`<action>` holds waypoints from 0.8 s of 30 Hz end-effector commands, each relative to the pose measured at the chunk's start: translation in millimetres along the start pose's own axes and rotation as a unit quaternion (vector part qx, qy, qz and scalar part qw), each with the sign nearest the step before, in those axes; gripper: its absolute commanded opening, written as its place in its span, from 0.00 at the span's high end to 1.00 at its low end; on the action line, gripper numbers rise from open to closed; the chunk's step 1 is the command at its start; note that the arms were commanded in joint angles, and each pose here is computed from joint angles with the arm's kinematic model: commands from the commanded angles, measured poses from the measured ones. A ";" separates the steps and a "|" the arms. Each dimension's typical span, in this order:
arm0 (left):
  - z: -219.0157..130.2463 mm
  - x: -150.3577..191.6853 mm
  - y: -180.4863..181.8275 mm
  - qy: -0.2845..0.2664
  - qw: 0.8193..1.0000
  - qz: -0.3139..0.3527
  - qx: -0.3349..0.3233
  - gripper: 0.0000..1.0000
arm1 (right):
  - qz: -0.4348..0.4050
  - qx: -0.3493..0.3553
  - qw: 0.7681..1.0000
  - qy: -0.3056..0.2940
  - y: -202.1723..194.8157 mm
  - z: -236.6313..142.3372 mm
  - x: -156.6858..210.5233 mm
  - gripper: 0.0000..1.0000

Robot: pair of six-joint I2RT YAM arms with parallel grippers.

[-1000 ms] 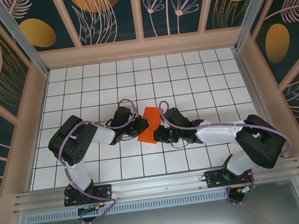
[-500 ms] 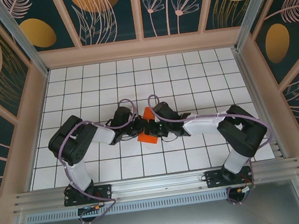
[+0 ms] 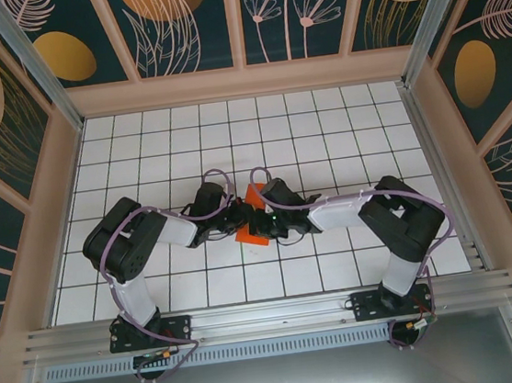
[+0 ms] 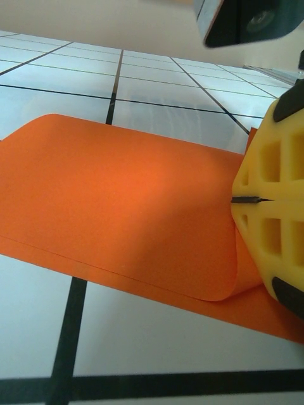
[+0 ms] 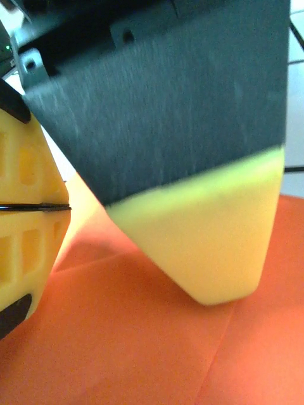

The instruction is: Fold a paper plane with a square sheet of paper (pick it up from the middle)

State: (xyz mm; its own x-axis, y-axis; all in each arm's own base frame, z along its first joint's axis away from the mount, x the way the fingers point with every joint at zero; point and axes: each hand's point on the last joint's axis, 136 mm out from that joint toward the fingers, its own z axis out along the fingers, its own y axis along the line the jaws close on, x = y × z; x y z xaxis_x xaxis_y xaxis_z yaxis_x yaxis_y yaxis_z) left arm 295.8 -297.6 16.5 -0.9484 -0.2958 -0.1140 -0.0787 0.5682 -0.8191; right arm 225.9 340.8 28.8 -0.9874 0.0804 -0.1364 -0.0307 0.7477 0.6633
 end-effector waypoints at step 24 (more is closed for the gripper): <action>0.6 18.8 49.7 0.016 0.997 -0.030 -0.071 1.00 | 0.019 0.044 0.997 0.054 -71.9 -27.1 65.7 0.88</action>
State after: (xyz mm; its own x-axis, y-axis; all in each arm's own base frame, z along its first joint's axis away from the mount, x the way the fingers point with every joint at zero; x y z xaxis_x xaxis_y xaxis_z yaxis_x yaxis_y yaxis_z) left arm 295.4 -297.3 16.9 -0.9470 -0.2971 -0.1219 -0.0704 0.5623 -0.8240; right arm 190.6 301.5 16.0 -0.9880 0.1073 -0.1107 0.0016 0.7251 0.6887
